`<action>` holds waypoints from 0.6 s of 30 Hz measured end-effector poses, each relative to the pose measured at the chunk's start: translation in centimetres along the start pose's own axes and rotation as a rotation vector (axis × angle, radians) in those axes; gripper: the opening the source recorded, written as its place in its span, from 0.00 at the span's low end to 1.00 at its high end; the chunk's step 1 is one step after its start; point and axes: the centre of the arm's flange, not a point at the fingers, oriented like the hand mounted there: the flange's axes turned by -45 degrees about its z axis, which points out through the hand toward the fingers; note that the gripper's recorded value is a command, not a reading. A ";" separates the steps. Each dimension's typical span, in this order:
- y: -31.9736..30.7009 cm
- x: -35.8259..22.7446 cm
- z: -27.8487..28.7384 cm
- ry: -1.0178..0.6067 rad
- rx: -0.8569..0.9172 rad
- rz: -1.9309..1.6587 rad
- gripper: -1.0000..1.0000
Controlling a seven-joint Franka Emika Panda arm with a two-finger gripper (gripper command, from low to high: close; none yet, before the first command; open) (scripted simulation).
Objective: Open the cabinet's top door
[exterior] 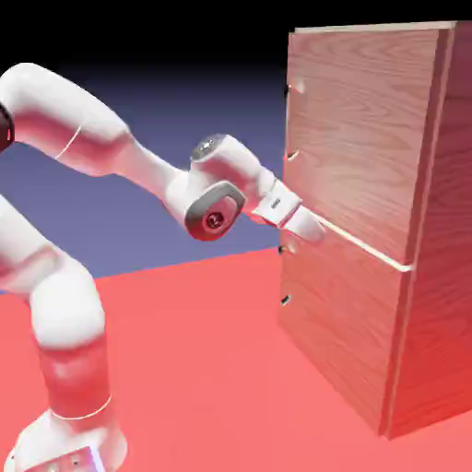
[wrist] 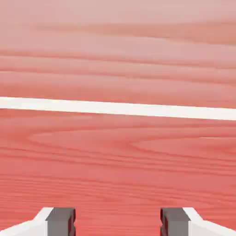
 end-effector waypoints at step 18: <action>-4.1 7.2 -11.8 0.331 0.240 1.243 0.50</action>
